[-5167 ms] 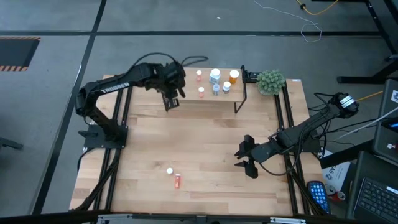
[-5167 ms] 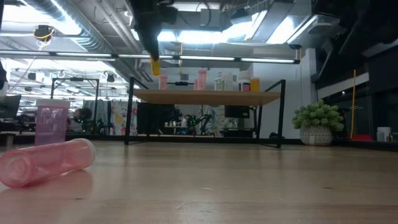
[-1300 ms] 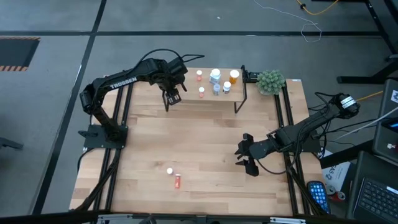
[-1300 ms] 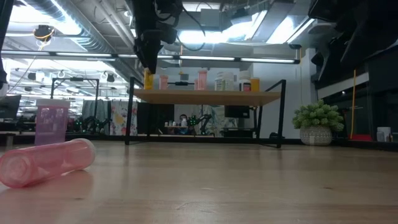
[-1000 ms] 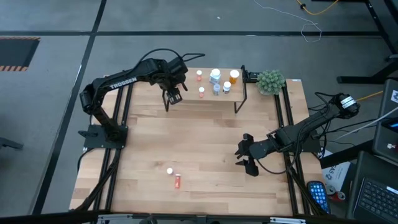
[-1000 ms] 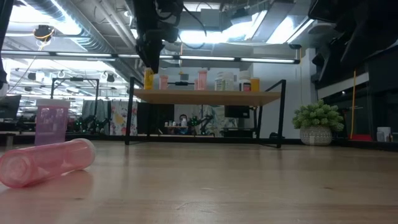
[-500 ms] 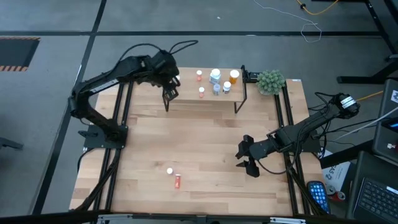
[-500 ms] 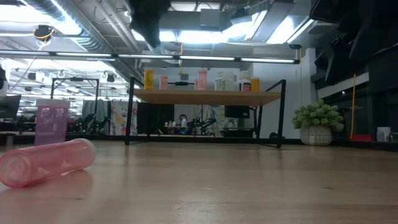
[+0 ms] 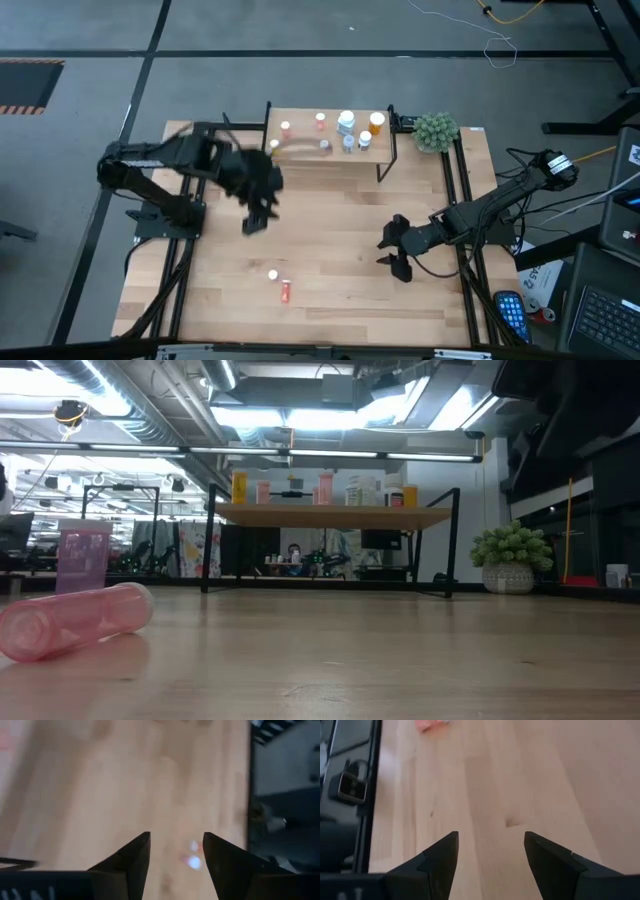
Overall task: Pick and place medicine bottles onto shelf by color
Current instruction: Put the small pink pill bottle on the shelf
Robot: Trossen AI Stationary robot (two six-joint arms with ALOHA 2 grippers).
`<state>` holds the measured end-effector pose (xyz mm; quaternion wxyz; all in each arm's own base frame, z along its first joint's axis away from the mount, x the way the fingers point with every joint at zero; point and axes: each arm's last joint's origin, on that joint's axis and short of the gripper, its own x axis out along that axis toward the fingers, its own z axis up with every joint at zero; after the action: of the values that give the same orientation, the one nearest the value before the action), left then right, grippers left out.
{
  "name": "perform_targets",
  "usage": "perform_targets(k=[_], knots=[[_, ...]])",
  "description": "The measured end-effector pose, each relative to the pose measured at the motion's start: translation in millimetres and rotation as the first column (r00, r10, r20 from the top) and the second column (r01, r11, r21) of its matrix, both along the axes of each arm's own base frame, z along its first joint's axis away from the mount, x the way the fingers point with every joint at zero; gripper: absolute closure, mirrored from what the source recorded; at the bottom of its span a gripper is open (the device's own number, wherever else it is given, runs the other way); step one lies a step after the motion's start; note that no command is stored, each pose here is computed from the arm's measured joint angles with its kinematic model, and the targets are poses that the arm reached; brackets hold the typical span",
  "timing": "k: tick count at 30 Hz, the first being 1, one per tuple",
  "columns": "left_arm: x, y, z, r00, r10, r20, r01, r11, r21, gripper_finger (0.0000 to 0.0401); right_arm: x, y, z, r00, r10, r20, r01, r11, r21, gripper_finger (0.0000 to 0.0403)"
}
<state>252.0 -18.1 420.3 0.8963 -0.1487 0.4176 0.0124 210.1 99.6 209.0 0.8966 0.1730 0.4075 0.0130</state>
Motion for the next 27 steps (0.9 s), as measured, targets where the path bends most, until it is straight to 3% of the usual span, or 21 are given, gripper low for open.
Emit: perform_targets(k=[5,13,21,27], knots=[[2,-54,-9,0.998,-0.049,-0.043,0.048,0.999,-0.023,0.0224,-1,1,0,0.994,-0.112,0.004,0.111,0.993,0.034,0.0173],[-5,-140,-35,0.991,0.006,-0.13,-0.013,0.999,-0.051,0.0224,-5,9,0,0.98,-0.2,0.006,0.198,0.977,0.082,0.0173],[9,-206,-104,0.977,0.139,-0.16,-0.108,0.976,0.187,0.0225,-9,16,1,0.978,-0.21,-0.001,0.209,0.972,0.111,0.0173],[29,-231,-163,0.958,0.172,-0.229,-0.088,0.937,0.337,0.0225,-9,16,1,0.977,-0.215,0.006,0.213,0.971,0.106,0.0173]])
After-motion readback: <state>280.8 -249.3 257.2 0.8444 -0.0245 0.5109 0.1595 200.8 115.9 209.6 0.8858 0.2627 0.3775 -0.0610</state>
